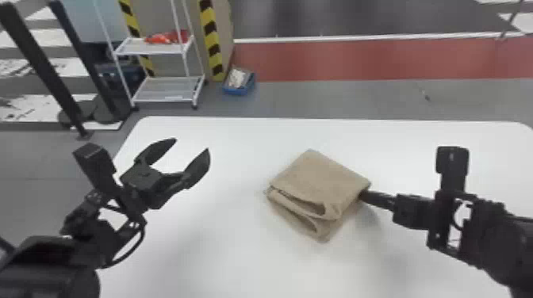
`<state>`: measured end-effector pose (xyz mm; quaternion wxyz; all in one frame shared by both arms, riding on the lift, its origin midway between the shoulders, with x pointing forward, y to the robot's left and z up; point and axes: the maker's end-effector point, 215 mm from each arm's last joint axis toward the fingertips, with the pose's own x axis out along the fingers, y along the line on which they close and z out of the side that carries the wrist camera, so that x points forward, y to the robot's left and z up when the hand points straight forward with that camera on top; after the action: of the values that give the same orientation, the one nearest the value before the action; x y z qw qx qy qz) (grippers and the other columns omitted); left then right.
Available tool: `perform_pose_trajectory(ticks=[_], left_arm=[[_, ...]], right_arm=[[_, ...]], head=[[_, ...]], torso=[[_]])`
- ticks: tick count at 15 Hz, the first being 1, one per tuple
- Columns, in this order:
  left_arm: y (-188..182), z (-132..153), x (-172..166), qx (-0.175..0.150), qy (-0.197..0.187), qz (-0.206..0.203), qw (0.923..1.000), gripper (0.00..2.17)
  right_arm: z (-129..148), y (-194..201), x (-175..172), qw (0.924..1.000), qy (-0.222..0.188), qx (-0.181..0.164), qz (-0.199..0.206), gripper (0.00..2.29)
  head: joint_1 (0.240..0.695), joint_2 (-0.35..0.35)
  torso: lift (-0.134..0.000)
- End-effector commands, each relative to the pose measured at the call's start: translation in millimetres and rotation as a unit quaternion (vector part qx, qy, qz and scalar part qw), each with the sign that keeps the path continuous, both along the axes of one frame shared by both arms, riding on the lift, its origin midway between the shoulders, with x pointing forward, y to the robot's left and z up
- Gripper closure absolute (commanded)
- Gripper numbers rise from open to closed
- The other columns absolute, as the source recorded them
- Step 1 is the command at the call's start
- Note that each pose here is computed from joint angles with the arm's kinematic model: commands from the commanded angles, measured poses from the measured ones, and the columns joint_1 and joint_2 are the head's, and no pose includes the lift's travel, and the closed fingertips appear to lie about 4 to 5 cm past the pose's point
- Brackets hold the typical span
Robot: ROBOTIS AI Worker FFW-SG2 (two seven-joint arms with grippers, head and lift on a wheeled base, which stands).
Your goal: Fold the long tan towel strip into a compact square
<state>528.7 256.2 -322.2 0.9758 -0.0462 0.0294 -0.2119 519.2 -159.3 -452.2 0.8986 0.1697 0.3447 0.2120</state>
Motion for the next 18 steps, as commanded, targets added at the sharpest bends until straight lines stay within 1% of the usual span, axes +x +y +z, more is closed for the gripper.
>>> perform_pose_trajectory(ticks=[1,3,5,6,7,8,9,10,11,12,13,14,15,16,17,18], left_arm=[[1.3,-4.9,-5.5,0.000,0.005,-0.001,1.0000,0.07],[-4.6,-6.8,-7.1,-0.002,0.006,-0.005,1.0000,0.07],[-20.4,-7.4,-6.0,0.001,0.003,-0.015,0.9999,0.12],[-33.0,-8.9,-4.5,0.002,0.003,-0.024,0.9997,0.14],[-42.6,-9.3,-2.7,0.001,0.002,-0.029,0.9996,0.13],[-48.7,-10.8,-1.3,0.002,0.003,-0.033,0.9995,0.13],[-58.6,-14.4,1.0,0.007,0.004,-0.040,0.9992,0.14],[-70.3,-22.4,2.9,0.011,0.010,-0.051,0.9986,0.20],[-82.7,-31.1,3.8,0.015,0.017,-0.062,0.9978,0.35],[-92.7,-39.4,2.0,0.018,0.024,-0.070,0.9971,0.53],[-103.3,-48.1,0.6,0.017,0.030,-0.075,0.9966,0.81],[-110.6,-51.3,3.2,0.016,0.033,-0.078,0.9962,1.15],[-117.4,-53.1,5.4,0.019,0.035,-0.084,0.9957,1.39],[-126.2,-60.1,7.6,0.025,0.050,-0.093,0.9941,1.60],[-128.5,-67.0,8.2,0.031,0.059,-0.096,0.9932,1.79],[-130.9,-72.2,8.3,0.033,0.066,-0.100,0.9923,1.80]], right_arm=[[-7.5,-5.3,-22.2,0.9999,0.006,0.014,-0.002,2.16],[12.1,-39.9,-38.4,0.9990,-0.017,0.031,-0.026,2.16],[42.8,-95.8,-41.9,0.9946,-0.067,0.047,-0.063,2.12],[62.1,-132.9,-42.2,0.9888,-0.112,0.050,-0.085,2.01],[73.9,-168.7,-46.4,0.9846,-0.129,0.048,-0.107,1.99],[80.9,-195.3,-53.5,0.9811,-0.144,0.047,-0.120,1.83],[91.4,-223.5,-64.7,0.9753,-0.164,0.058,-0.136,1.81],[100.6,-250.9,-76.3,0.9694,-0.183,0.060,-0.152,1.81],[107.1,-274.0,-89.6,0.9640,-0.200,0.062,-0.163,1.81],[111.5,-291.4,-101.2,0.9600,-0.214,0.061,-0.170,1.66],[113.5,-309.8,-115.1,0.9560,-0.225,0.059,-0.179,1.44],[115.7,-319.6,-127.3,0.9538,-0.231,0.063,-0.182,1.19],[117.6,-325.8,-136.1,0.9522,-0.235,0.064,-0.184,0.97],[120.2,-330.2,-145.7,0.9500,-0.243,0.065,-0.186,0.83],[123.9,-333.8,-153.3,0.9474,-0.251,0.065,-0.187,0.77],[124.8,-337.0,-160.8,0.9463,-0.253,0.068,-0.189,0.77]], head=[[0.695,0.099],[0.695,0.102],[0.695,0.078],[0.695,0.059],[0.695,0.028],[0.695,-0.009],[0.695,-0.088],[0.695,-0.129],[0.695,-0.161],[0.695,-0.199],[0.695,-0.230],[0.695,-0.302],[0.695,-0.329],[0.695,-0.350],[0.695,-0.350],[0.695,-0.350]], torso=[[-0.124],[-0.124],[-0.124],[-0.124],[-0.124],[-0.124],[-0.124],[-0.124],[-0.124],[-0.124],[-0.124],[-0.124],[-0.124],[-0.124],[-0.124],[-0.124]])
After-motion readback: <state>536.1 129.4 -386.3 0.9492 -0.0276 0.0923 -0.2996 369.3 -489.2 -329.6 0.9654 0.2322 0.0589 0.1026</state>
